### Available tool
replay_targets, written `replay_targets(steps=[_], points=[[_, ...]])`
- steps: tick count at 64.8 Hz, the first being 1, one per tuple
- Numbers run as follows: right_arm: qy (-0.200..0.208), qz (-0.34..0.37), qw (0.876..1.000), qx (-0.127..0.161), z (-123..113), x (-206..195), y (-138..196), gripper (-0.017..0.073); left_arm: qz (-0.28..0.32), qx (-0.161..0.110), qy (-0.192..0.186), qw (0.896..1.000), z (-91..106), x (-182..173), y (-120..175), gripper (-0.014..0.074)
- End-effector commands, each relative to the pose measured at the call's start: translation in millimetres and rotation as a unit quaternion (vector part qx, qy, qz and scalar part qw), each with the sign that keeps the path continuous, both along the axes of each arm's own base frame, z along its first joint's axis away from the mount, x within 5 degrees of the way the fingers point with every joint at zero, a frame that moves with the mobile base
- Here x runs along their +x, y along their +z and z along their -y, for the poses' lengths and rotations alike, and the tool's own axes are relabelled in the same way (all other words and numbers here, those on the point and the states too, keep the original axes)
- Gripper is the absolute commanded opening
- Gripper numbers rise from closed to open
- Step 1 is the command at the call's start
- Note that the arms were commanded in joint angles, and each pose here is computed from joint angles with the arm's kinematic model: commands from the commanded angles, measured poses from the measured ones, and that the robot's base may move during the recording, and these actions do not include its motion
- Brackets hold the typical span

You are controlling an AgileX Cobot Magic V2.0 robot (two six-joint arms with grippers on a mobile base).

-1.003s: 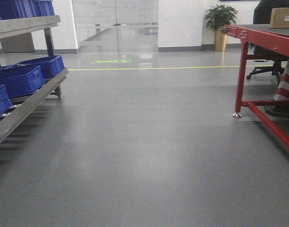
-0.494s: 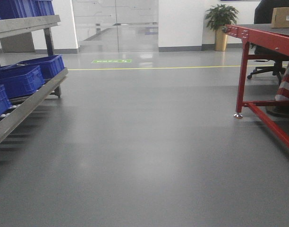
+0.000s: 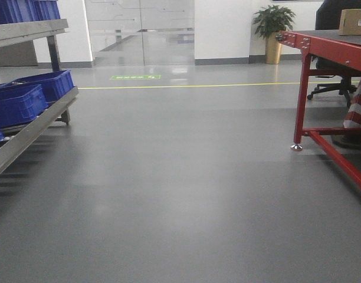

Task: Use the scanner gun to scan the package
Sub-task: 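Drive the base forward across the floor toward the red table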

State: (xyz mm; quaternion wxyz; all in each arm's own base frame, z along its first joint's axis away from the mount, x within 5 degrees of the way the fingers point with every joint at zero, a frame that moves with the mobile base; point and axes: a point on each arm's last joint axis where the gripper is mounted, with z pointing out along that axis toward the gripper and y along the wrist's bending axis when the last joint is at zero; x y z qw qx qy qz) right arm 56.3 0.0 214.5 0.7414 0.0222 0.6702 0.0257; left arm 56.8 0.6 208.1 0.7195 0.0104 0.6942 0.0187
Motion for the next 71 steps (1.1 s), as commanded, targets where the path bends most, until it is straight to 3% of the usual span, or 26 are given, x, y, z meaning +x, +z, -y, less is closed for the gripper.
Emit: replay_targets(steps=[1,71], points=[[-0.002,0.009,1.000,0.000,0.3,-0.4,1.4,-0.0162,0.012,-0.006,-0.004,1.000,0.4,-0.4,2.5,-0.0111],[-0.002,0.009,1.000,0.000,0.3,-0.4,1.4,-0.0162,0.012,-0.006,-0.004,1.000,0.4,-0.4,2.5,-0.0111]])
